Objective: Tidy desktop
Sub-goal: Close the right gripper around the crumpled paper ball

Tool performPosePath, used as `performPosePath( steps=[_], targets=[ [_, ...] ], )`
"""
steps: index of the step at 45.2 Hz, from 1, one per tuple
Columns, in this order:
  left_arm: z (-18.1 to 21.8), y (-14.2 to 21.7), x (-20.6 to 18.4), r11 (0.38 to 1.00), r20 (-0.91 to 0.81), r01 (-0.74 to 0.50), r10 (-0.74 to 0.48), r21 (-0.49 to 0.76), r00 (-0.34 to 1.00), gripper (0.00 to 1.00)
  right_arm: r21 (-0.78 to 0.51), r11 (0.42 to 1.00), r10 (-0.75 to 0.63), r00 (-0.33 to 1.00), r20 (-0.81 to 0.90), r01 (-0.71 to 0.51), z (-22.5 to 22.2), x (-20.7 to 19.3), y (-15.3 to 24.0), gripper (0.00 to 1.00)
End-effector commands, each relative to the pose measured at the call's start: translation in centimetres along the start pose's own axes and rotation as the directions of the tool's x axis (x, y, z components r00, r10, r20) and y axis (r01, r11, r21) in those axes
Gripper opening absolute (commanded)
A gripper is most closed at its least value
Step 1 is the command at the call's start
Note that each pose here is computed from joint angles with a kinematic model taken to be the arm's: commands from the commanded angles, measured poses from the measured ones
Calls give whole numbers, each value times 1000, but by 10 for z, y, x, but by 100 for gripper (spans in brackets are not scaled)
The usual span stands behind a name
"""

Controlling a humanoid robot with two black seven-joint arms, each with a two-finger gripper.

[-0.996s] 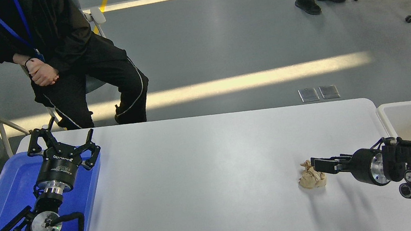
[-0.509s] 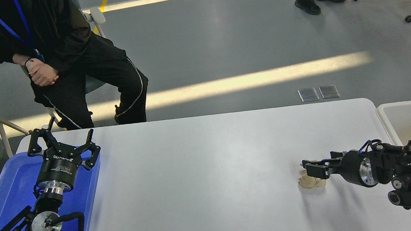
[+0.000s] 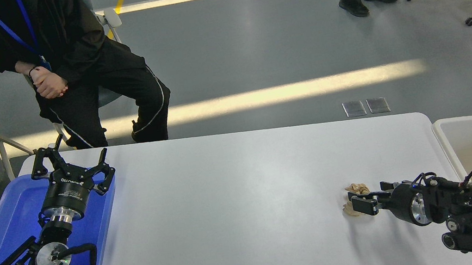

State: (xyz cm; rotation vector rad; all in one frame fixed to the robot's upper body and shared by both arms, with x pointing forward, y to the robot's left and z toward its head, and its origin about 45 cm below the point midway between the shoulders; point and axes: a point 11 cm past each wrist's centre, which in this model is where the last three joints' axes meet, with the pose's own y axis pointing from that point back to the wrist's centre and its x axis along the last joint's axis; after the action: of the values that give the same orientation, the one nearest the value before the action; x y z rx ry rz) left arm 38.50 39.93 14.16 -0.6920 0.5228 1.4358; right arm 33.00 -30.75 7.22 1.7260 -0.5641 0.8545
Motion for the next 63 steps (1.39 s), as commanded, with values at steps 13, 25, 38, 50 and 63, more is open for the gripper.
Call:
performPosePath(
  steps=[13, 25, 38, 50, 63],
  targets=[
    [0, 0, 0, 1000, 0, 0, 0, 0, 1000, 100, 12, 1000, 2, 1000, 14, -2, -10, -13, -7, 100],
    [0, 0, 0, 1000, 0, 0, 0, 0, 1000, 100, 19, 1000, -7, 1000, 19, 6, -13, -20, -8, 99],
    [0, 0, 0, 1000, 0, 0, 0, 0, 1000, 100, 24, 1000, -3, 1000, 22, 2, -18, -20, -11, 90],
    [0, 0, 0, 1000, 0, 0, 0, 0, 1000, 100, 12, 1000, 2, 999, 35, -2, -15, -23, -12, 83],
    [0, 0, 0, 1000, 1, -1, 1, 0, 1000, 100, 12, 1000, 21, 999, 33, -21, -15, -23, -12, 67]
  ],
)
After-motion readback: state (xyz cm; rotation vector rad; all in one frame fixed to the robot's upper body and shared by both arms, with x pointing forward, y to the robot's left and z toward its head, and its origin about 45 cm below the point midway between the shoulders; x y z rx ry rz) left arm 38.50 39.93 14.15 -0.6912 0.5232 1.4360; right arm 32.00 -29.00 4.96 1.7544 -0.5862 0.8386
